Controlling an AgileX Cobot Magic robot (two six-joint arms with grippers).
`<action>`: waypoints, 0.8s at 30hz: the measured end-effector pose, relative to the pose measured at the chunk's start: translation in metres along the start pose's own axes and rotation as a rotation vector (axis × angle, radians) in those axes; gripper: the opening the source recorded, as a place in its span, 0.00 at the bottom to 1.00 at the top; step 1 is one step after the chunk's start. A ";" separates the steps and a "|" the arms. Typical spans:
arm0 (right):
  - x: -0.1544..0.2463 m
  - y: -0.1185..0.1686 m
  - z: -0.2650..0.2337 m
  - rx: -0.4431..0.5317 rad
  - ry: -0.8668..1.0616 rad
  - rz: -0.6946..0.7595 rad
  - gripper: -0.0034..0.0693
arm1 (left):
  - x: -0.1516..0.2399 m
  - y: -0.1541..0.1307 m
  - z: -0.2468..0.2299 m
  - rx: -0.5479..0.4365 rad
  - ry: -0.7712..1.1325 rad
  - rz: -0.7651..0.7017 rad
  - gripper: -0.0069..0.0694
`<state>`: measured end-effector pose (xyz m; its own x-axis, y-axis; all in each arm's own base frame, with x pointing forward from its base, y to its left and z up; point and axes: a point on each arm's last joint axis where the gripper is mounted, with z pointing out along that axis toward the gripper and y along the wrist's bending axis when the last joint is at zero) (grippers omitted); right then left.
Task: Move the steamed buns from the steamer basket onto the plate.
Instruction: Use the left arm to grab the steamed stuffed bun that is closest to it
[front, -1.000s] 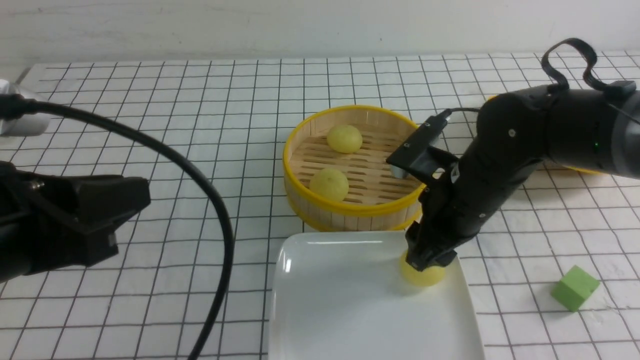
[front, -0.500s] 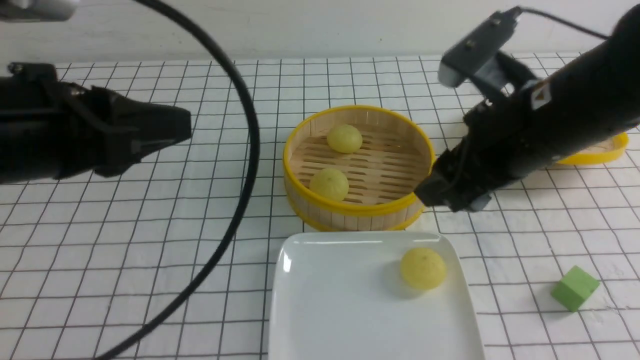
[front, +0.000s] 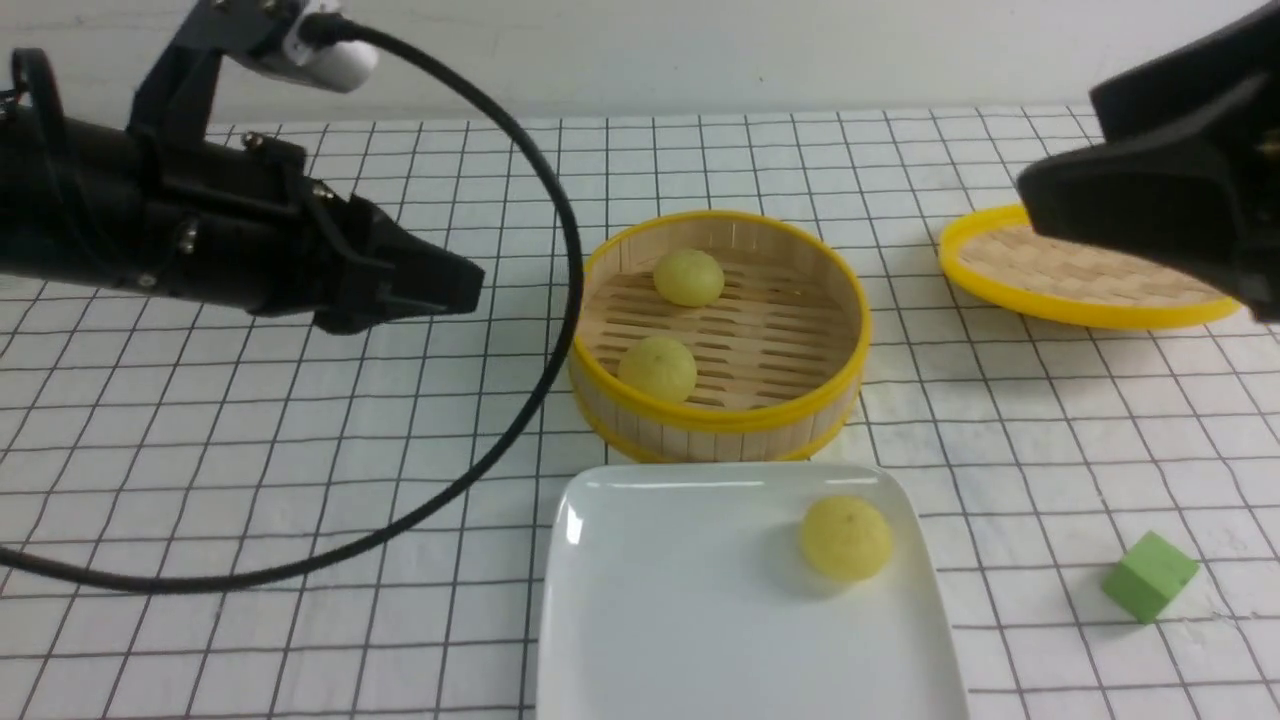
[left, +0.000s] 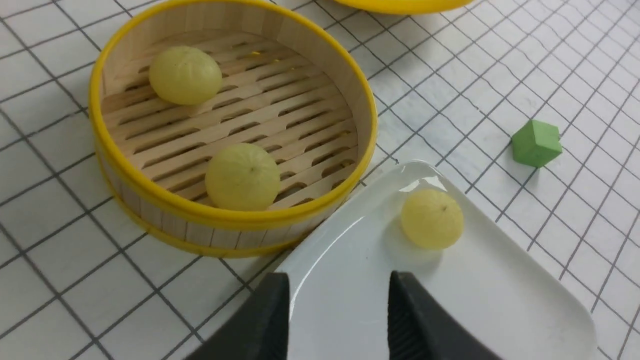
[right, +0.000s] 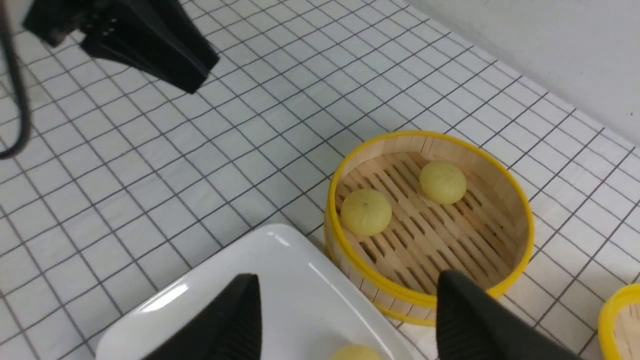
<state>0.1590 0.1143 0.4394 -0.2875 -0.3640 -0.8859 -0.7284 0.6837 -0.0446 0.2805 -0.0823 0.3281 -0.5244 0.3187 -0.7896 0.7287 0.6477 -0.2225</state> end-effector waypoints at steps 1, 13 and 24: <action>0.002 0.002 -0.003 -0.006 0.012 -0.003 0.69 | -0.003 -0.001 0.006 0.015 0.006 0.014 0.52; 0.018 0.011 -0.023 -0.055 0.153 -0.033 0.69 | -0.042 0.003 0.078 -0.056 0.177 0.098 0.57; 0.024 0.019 -0.046 -0.060 0.158 -0.063 0.69 | -0.060 0.022 0.148 -0.046 0.365 0.150 0.57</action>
<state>0.1099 0.0892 0.4388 -0.3310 -0.5030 -0.7984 -0.7824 0.6193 -0.0657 0.3932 -0.1897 0.2865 -0.5419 0.6315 -0.5546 0.7929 0.6030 -0.0880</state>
